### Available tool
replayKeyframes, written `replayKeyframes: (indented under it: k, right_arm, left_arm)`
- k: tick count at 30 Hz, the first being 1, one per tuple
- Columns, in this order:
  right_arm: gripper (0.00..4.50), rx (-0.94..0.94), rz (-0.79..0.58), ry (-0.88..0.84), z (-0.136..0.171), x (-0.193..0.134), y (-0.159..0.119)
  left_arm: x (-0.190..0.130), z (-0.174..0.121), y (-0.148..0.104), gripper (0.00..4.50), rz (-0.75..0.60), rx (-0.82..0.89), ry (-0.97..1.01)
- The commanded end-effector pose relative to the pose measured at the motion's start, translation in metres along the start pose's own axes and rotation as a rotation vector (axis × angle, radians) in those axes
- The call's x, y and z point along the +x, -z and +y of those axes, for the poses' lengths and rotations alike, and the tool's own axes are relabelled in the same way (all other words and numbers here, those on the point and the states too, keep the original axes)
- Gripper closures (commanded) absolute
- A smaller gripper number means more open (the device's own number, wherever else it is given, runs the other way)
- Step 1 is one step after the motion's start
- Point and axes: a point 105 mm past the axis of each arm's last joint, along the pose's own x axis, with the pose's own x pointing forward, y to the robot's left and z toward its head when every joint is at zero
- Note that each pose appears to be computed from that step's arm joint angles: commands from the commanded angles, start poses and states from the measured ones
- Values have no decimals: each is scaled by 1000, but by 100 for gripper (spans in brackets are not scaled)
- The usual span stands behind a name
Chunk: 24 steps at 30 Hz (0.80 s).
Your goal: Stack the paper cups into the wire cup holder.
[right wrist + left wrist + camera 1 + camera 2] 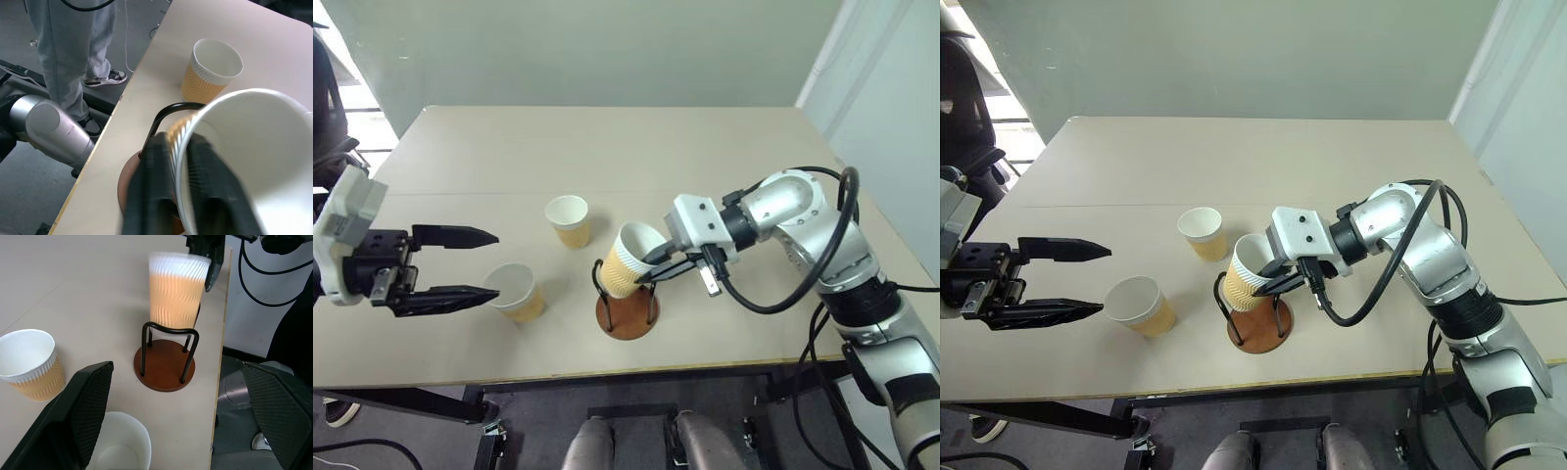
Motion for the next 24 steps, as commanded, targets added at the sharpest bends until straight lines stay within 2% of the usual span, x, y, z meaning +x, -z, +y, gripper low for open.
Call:
replayKeyframes:
  k: [1, 8, 9, 12, 13, 15, 17, 20, 24]
  right_arm:
    - [252, -41, -7, 16, -2, -2, -7]
    - [17, -40, -27, 102, -17, -16, -13]
    - [3, -24, -41, 125, -21, -24, -15]
    - [3, 134, -228, 229, -32, -86, -26]
    - [3, 210, -292, 242, -24, -116, -22]
    - [3, 269, -341, 267, -4, -154, -10]
    - [3, 287, -317, 294, 12, -172, 3]
    - [3, 365, -249, 429, 24, -195, 32]
    - [3, 419, -256, 479, 35, -200, 43]
  left_arm:
    - [-4, -3, -11, 0, -13, 51, -11]
    - [-4, -3, -9, 0, 18, 48, -4]
    - [-5, -2, -6, 0, 43, 49, -6]
    - [-7, -1, 8, 0, 159, 49, 5]
    - [-7, 0, 13, 0, 206, 54, 5]
    - [-8, 2, 21, 0, 274, 69, 1]
    - [-7, 3, 25, 0, 308, 83, 1]
    - [-3, 2, 26, 0, 341, 107, 26]
    - [0, 4, 30, 0, 381, 122, 42]
